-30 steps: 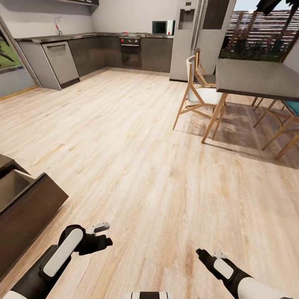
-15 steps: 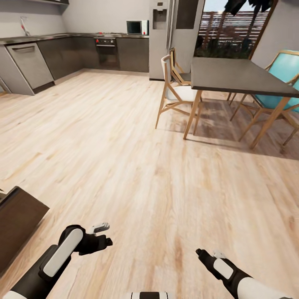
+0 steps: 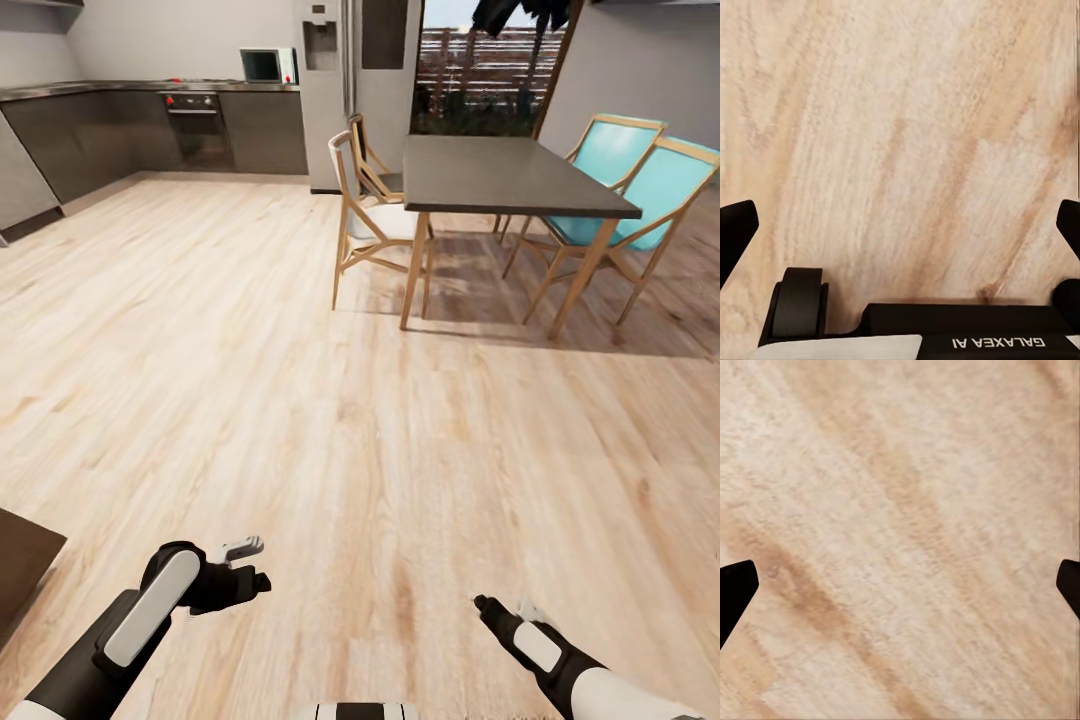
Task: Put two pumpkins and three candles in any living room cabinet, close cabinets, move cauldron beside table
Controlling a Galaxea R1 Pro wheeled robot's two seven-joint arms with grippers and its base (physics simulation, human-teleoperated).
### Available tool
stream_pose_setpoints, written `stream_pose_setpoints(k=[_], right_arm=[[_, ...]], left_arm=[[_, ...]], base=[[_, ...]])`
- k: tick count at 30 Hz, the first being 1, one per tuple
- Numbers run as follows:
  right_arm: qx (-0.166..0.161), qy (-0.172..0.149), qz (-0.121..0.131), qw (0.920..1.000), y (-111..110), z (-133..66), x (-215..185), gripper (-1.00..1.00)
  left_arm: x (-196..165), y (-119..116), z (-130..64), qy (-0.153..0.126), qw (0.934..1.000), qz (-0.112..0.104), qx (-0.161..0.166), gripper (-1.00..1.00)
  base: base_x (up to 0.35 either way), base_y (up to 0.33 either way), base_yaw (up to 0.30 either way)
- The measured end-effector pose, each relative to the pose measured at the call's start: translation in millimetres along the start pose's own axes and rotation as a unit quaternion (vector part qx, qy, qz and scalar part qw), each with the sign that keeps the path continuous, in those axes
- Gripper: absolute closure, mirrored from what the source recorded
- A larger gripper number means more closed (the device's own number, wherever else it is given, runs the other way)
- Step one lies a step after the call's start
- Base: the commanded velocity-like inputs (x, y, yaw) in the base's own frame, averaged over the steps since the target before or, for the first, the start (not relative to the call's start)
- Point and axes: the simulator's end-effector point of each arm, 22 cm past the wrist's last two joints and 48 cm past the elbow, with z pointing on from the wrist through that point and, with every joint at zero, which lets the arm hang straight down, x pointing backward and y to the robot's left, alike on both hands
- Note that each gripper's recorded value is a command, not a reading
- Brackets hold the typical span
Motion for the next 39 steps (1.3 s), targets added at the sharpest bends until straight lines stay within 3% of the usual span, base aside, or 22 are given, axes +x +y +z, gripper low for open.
stream_pose_setpoints(k=[33,39], right_arm=[[0.007,0.010,0.000,0.9999,-6.7,4.1,7.9,-1.00],[0.026,0.017,0.000,0.9995,-22.3,-0.4,14.0,-1.00]], left_arm=[[3.4,1.3,5.8,0.007,1.0000,-0.001,-0.001,-1.00],[3.5,1.9,1.7,0.010,0.9999,-0.001,-0.005,-1.00]], base=[[0.000,0.000,-0.278],[0.000,0.000,-0.255]])
